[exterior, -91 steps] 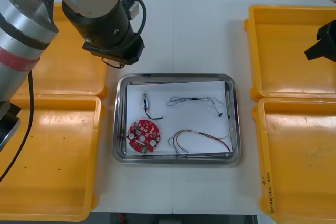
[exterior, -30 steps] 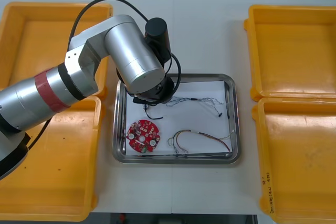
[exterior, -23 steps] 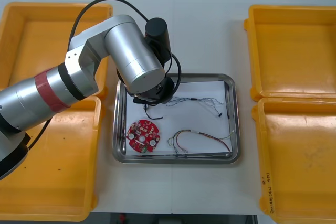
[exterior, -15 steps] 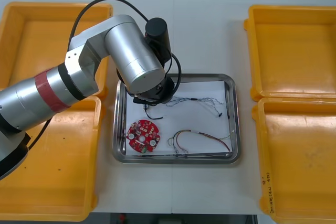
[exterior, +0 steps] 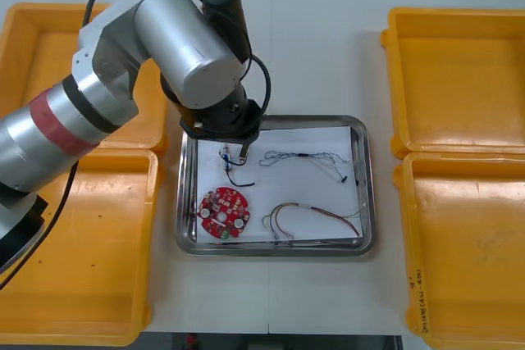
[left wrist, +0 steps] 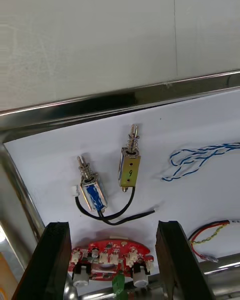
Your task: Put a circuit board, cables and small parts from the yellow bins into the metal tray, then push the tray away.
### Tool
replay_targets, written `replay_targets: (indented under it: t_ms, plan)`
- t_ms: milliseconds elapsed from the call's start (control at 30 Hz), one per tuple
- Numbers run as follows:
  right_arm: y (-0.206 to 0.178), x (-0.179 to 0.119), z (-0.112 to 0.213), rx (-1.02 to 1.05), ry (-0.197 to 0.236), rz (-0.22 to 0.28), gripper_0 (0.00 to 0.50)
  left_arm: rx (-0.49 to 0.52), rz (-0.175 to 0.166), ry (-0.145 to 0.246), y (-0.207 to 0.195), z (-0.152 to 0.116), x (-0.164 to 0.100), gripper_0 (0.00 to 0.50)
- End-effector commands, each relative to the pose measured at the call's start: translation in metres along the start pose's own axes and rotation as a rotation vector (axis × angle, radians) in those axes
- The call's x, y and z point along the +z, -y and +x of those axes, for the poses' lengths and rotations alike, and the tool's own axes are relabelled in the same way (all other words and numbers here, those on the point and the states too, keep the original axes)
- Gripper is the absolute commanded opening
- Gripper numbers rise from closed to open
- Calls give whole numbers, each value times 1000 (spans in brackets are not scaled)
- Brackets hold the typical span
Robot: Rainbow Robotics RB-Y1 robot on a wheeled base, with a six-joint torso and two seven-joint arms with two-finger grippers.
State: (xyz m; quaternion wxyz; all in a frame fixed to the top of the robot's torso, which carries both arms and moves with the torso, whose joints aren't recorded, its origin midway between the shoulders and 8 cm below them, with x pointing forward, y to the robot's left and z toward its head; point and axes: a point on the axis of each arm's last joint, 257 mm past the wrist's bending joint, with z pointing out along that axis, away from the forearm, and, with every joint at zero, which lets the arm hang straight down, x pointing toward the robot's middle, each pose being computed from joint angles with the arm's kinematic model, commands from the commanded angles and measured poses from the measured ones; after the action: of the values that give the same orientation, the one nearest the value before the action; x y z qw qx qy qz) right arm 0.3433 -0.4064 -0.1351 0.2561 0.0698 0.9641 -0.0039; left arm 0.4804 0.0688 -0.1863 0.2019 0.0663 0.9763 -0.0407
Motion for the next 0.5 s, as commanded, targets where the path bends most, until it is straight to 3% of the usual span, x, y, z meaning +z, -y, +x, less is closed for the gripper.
replay_targets:
  t_ms: [33, 167, 300, 400, 500]
  plan:
    - [-1, -3, 5, 35, 3, -3, 500, 41, 22, 28, -15, -15, -35, 500]
    - [-3, -3, 4, 34, 4, -7, 500, 43, 39, 21, -28, -18, -57, 500]
    - [-4, -3, 5, 36, 1, -9, 500, 49, 37, 12, -46, -18, -78, 500]
    - [-4, -3, 5, 41, 1, -8, 500, 53, 16, 5, -64, -17, -93, 500]
    - [-4, -3, 5, 41, 2, -9, 500, 58, 17, 23, -73, -21, -103, 500]
